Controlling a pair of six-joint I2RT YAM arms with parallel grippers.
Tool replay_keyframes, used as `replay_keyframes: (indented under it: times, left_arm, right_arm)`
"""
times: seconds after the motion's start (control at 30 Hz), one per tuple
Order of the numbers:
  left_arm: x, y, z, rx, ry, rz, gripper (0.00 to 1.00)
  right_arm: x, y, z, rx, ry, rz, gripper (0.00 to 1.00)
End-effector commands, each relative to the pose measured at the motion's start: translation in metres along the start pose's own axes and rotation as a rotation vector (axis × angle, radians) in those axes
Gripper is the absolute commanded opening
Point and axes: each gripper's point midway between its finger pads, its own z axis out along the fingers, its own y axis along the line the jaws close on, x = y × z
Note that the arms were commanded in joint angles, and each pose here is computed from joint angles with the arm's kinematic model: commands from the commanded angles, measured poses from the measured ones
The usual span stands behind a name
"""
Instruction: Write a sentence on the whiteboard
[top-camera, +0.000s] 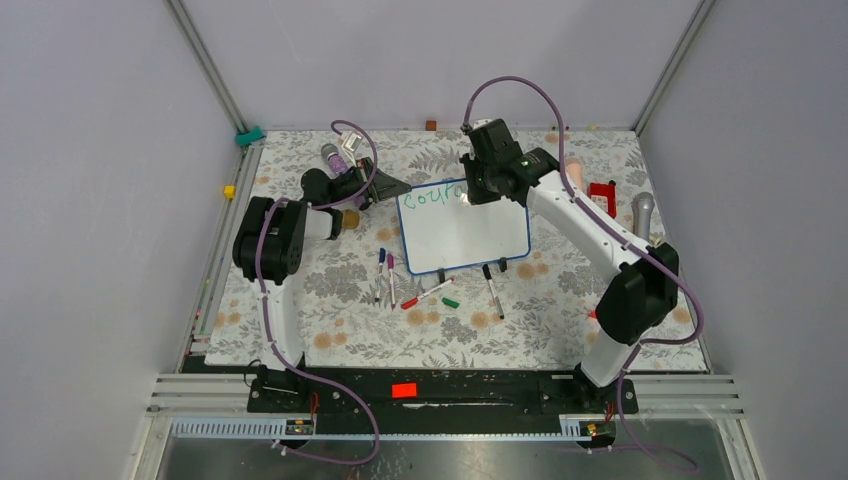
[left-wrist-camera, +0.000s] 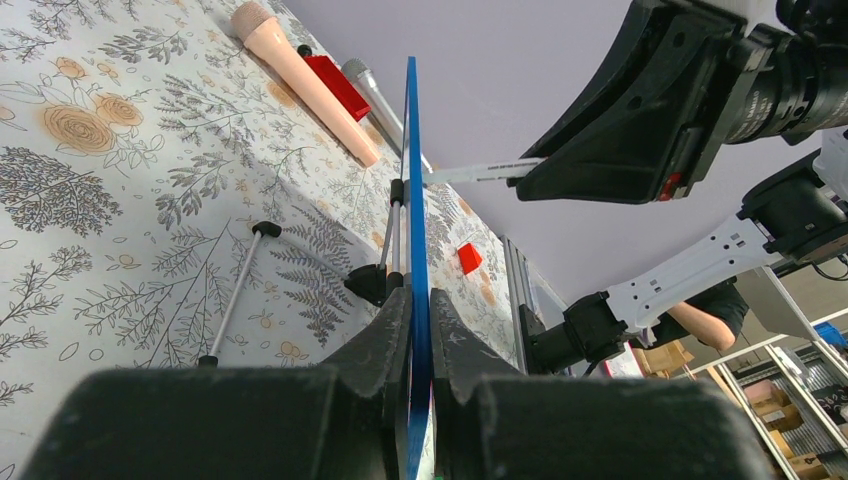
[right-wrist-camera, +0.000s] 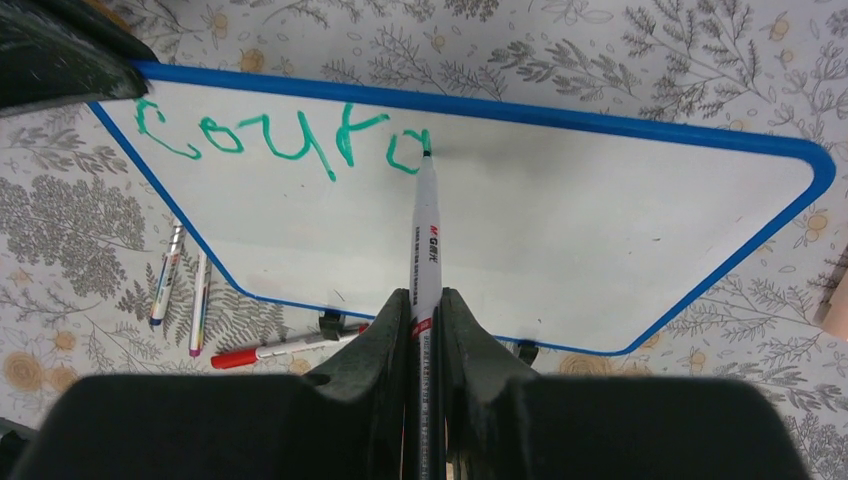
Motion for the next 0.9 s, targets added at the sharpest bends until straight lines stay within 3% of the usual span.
replay_keyframes:
  times: [0.0, 0.87]
  left_arm:
    - [0.021, -0.022, 0.006, 0.088, 0.122, 0.065, 0.00]
    - [0.021, -0.023, 0.006, 0.089, 0.122, 0.068, 0.00]
  right_arm:
    - [0.008, -0.008, -0.002, 0.028, -0.001, 0.012, 0.00]
    - [-0.017, -0.015, -0.033, -0.047, -0.103, 0.057, 0.00]
